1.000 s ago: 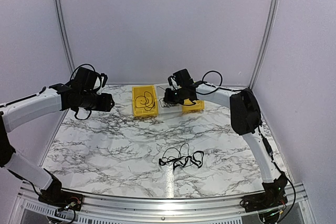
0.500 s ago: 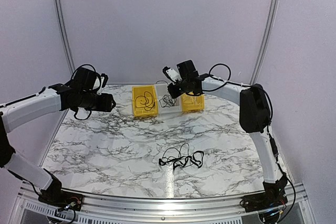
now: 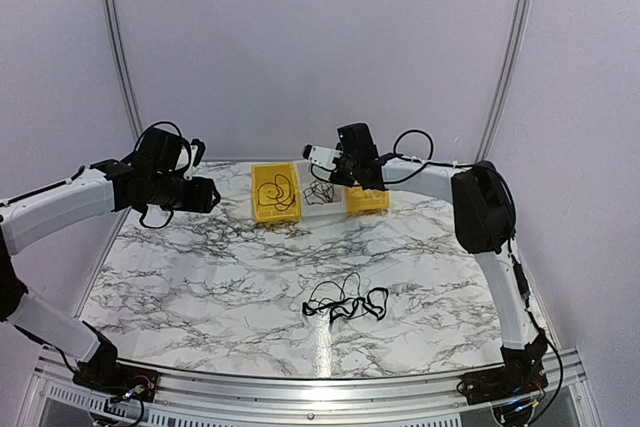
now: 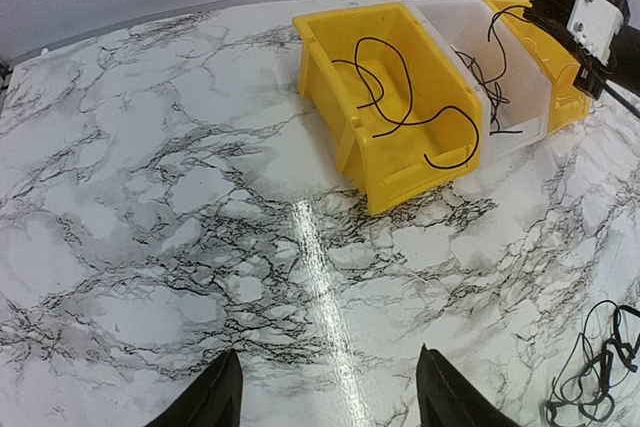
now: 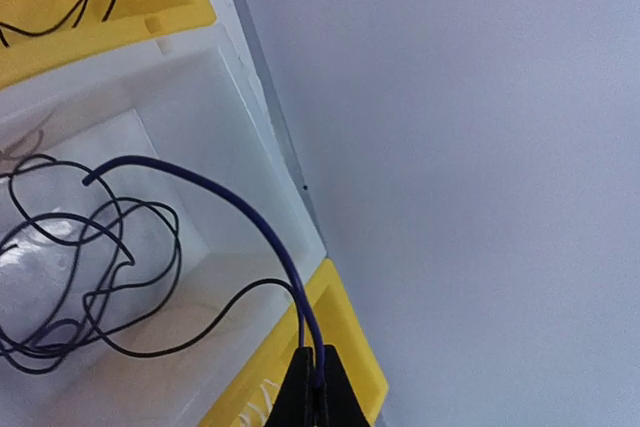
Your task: Untangle the cables
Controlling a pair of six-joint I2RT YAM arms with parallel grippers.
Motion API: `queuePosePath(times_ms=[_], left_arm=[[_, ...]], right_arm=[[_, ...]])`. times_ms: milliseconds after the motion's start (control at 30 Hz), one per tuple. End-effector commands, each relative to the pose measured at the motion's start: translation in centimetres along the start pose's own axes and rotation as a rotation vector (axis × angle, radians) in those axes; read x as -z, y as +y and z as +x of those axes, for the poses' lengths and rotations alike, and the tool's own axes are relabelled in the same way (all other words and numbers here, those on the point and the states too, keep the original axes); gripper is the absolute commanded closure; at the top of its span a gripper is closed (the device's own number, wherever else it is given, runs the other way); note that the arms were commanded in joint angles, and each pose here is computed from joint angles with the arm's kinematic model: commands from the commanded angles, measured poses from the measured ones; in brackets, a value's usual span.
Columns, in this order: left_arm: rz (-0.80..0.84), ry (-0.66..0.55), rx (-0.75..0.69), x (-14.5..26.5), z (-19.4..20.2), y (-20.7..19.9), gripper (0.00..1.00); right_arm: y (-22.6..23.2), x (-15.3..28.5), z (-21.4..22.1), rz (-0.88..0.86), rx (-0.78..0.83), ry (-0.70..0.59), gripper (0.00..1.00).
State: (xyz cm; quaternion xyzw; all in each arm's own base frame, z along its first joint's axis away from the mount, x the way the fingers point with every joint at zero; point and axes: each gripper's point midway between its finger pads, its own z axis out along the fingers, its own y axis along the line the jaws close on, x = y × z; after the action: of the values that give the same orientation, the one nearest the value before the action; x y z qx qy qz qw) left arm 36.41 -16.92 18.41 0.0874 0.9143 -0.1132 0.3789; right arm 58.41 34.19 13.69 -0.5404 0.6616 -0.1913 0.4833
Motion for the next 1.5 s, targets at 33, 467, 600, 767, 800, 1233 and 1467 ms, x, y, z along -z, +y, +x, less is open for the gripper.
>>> queuePosePath(times_ms=[33,467,600,767,800,1233,1467], left_arm=[[0.012,-0.022,0.006,0.7,-0.3,0.0,0.38],[0.018,-0.029,0.006,0.9,-0.4,-0.1,0.38],[0.022,-0.03,0.005,1.0,-0.4,-0.2,0.38],[0.019,-0.028,0.007,0.9,-0.4,-0.1,0.38],[0.018,-0.028,0.006,0.9,-0.4,-0.1,0.38],[0.045,-0.079,-0.016,1.2,-1.0,-0.5,0.38],[0.333,-0.197,-0.168,3.4,-0.5,-7.1,0.43]], right_arm=[[-1.7,0.1,-1.1,0.218,0.341,0.015,1.0],[1.5,0.4,-2.0,0.375,0.647,0.022,0.71],[0.4,1.8,-2.3,0.377,0.631,0.018,0.38],[-0.7,4.8,-2.7,0.284,0.59,-0.01,0.34],[-0.3,5.1,-2.6,0.229,0.566,-0.019,0.34],[3.6,18.0,-2.1,-0.463,-0.006,-0.216,0.35],[15.0,24.7,3.4,-0.985,-0.153,-0.182,0.53]])
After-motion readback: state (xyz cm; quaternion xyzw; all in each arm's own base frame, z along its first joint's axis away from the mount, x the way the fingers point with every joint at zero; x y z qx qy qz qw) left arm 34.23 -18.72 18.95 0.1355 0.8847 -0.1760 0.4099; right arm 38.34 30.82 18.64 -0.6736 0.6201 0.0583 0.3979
